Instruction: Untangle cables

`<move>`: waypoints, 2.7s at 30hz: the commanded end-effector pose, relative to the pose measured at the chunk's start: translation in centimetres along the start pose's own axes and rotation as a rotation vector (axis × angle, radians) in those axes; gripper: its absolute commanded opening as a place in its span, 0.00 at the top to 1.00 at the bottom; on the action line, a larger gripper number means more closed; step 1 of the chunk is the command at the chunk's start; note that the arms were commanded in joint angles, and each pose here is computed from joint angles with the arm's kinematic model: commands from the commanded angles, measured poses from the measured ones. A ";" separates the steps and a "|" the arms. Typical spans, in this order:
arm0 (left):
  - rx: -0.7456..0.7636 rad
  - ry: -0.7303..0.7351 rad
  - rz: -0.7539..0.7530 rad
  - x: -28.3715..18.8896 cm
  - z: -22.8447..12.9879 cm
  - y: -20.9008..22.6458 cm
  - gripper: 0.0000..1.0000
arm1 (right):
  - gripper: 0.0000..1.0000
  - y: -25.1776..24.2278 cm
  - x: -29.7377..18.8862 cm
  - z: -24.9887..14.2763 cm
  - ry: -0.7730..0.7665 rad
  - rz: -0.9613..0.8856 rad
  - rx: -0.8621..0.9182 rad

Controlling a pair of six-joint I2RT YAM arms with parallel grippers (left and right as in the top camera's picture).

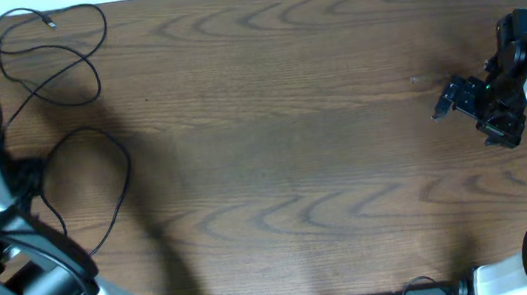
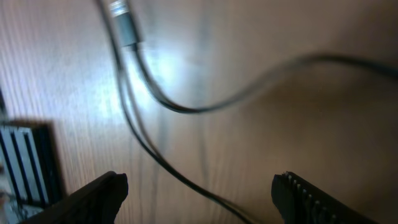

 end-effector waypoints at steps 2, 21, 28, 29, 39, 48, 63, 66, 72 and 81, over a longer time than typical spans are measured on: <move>-0.174 0.069 0.038 2.2 2.6 2.7 0.21 | 0.01 0.0 0.3 0.1 0.002 0.006 -0.002; -0.441 0.100 0.081 10.5 6.0 7.9 0.21 | 0.01 1.6 0.6 0.0 -0.008 0.023 -0.055; -0.386 0.068 0.011 12.3 5.9 7.3 0.22 | 0.01 2.6 0.7 -0.3 -0.002 0.024 -0.087; -0.373 0.064 0.005 12.4 5.9 7.3 0.22 | 0.01 2.7 0.7 -0.4 -0.001 0.024 -0.092; -0.370 0.118 -0.058 14.0 4.6 7.0 0.37 | 0.01 3.7 0.9 -0.6 -0.003 0.027 -0.125; -0.309 0.176 -0.135 14.0 4.2 6.1 0.73 | 0.01 4.0 0.9 -0.7 -0.004 0.027 -0.136; -0.163 0.383 -0.430 12.3 2.9 2.8 0.93 | 0.01 4.0 0.9 -0.6 -0.010 0.029 -0.137; -0.119 0.434 -0.560 11.3 3.0 1.4 0.92 | 0.01 4.0 0.9 -0.6 -0.010 0.029 -0.137; -0.072 0.402 -0.679 9.7 4.0 0.1 0.92 | 0.01 4.0 0.9 -0.7 -0.003 0.027 -0.136; -0.042 0.372 -0.708 8.9 4.6 -0.4 0.83 | 0.01 4.0 0.9 -0.7 -0.002 0.027 -0.135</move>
Point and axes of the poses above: each gripper's point midway between its finger pads, its own x axis out along the fingers, its own y axis along the line the jaws close on, z = x × y, the point moved 8 cm from there along -x, back along the fingers, and after that the axes turned 13 degrees about -x, right-handed, at the moved point
